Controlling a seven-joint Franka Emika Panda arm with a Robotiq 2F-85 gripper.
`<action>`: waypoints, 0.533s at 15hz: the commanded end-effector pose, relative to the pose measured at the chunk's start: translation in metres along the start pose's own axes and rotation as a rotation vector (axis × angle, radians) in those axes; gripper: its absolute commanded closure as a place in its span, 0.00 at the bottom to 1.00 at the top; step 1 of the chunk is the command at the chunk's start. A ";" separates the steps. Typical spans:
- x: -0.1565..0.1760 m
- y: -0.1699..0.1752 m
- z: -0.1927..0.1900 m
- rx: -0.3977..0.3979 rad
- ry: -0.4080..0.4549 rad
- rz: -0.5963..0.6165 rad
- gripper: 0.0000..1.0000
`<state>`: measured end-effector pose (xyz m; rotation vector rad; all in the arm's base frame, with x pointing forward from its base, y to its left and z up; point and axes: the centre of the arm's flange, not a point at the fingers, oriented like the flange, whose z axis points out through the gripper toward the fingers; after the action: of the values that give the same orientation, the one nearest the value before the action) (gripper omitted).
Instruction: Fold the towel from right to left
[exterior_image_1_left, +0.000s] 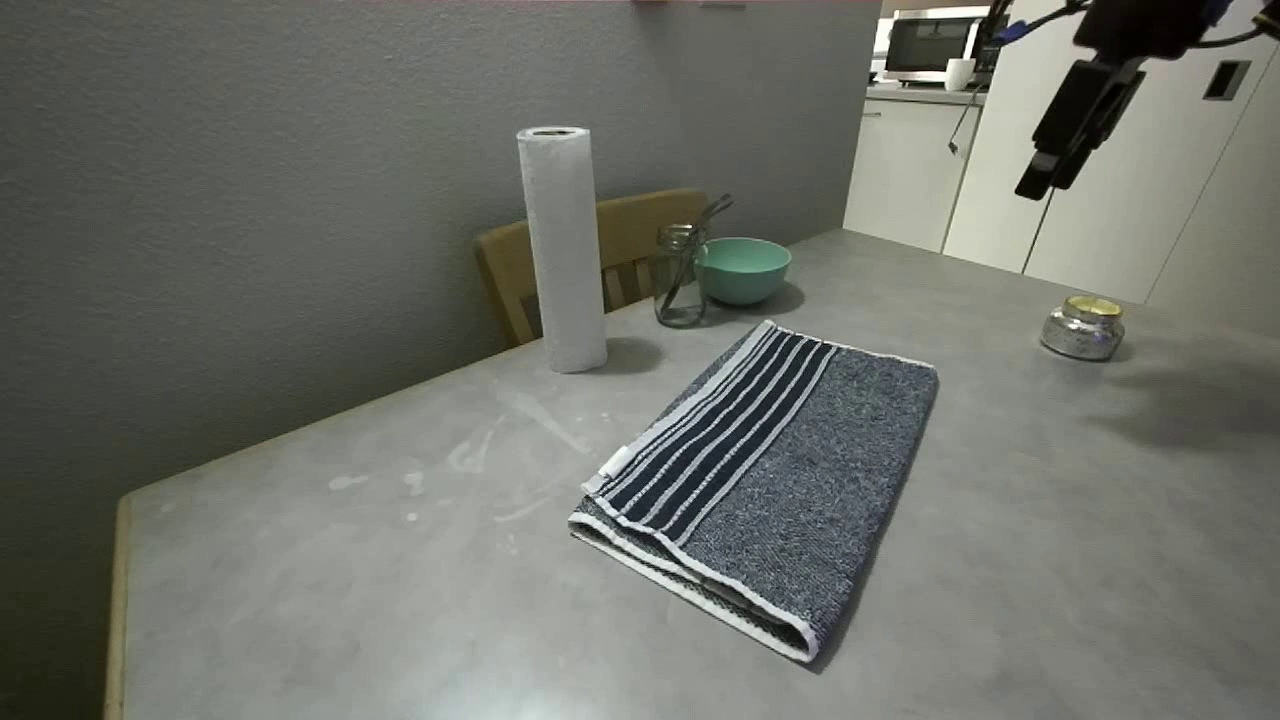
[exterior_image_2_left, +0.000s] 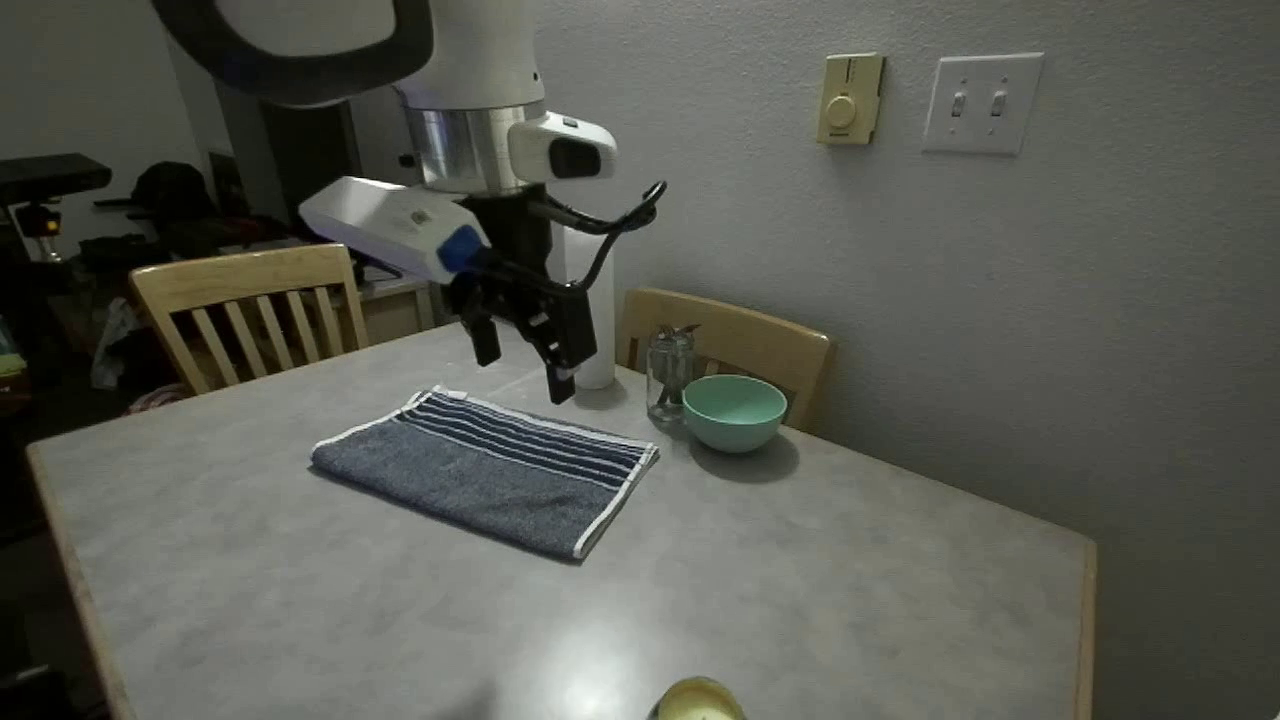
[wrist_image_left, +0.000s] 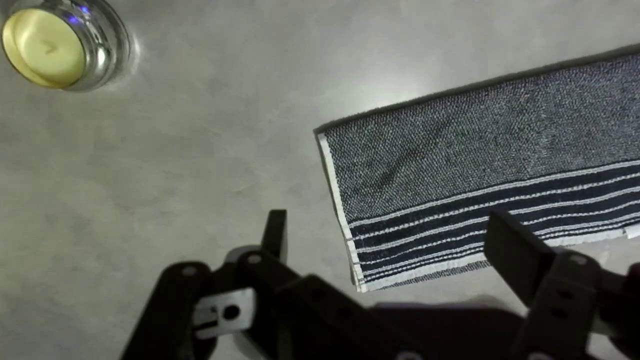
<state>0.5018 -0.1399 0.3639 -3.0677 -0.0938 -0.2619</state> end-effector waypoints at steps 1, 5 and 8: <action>0.036 0.009 0.023 0.014 -0.025 -0.070 0.00; 0.034 -0.005 0.028 0.011 -0.022 -0.074 0.00; 0.041 -0.002 0.035 0.010 -0.028 -0.080 0.00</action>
<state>0.5478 -0.1334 0.3365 -3.0627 -0.2187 -0.2217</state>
